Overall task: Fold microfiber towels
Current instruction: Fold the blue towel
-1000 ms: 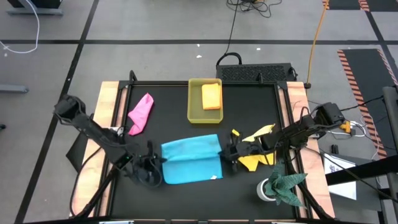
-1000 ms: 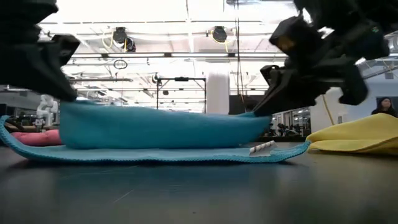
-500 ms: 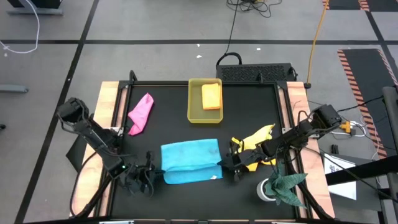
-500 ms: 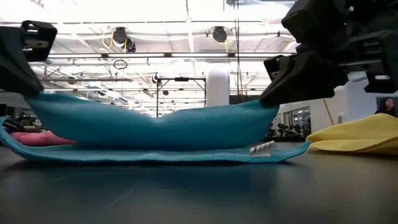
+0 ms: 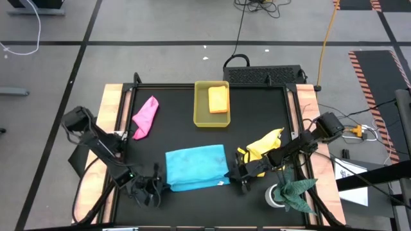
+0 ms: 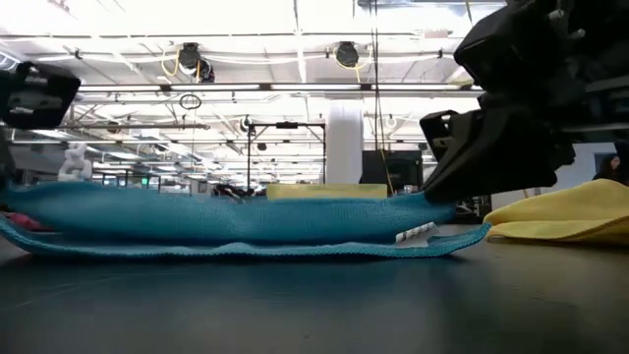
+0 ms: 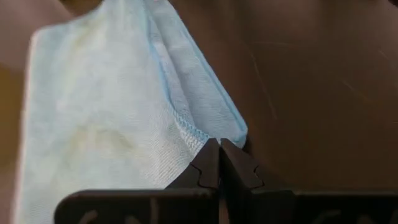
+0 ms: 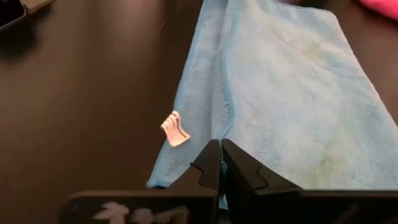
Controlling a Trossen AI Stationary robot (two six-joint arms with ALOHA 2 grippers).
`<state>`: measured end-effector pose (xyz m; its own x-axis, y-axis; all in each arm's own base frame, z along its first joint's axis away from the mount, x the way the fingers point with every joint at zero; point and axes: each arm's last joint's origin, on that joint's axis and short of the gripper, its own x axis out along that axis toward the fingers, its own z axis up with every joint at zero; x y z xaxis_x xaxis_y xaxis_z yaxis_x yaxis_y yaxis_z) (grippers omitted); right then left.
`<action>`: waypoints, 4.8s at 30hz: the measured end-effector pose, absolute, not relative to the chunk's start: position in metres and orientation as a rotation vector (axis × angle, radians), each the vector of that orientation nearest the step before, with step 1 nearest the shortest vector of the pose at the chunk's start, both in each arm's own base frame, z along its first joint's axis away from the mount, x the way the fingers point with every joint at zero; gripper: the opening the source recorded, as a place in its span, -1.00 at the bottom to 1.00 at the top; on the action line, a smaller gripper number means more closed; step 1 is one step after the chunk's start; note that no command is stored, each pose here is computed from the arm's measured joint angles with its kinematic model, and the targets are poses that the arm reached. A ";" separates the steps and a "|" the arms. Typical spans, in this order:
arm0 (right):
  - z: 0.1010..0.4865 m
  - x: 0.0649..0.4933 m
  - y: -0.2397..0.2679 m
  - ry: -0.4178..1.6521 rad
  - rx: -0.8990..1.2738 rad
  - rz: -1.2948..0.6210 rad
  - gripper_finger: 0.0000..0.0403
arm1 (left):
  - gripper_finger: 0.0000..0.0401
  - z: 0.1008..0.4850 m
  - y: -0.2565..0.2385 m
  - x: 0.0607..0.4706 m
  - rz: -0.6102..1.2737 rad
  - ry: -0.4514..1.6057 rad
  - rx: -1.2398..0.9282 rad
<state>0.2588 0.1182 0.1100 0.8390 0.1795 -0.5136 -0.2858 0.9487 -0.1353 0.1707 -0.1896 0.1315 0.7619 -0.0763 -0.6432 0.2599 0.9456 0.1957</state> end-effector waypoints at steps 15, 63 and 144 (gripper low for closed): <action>0.113 0.260 0.121 0.491 -0.181 0.301 -1.00 | -0.70 0.122 -0.196 0.175 -0.155 0.700 0.065; 0.089 0.259 0.123 0.656 0.103 0.559 -0.92 | -0.19 0.113 -0.177 0.209 -0.199 0.776 -0.153; 0.100 0.276 0.048 0.636 0.048 -0.049 -1.00 | -0.19 0.120 -0.155 0.200 0.234 0.756 -0.415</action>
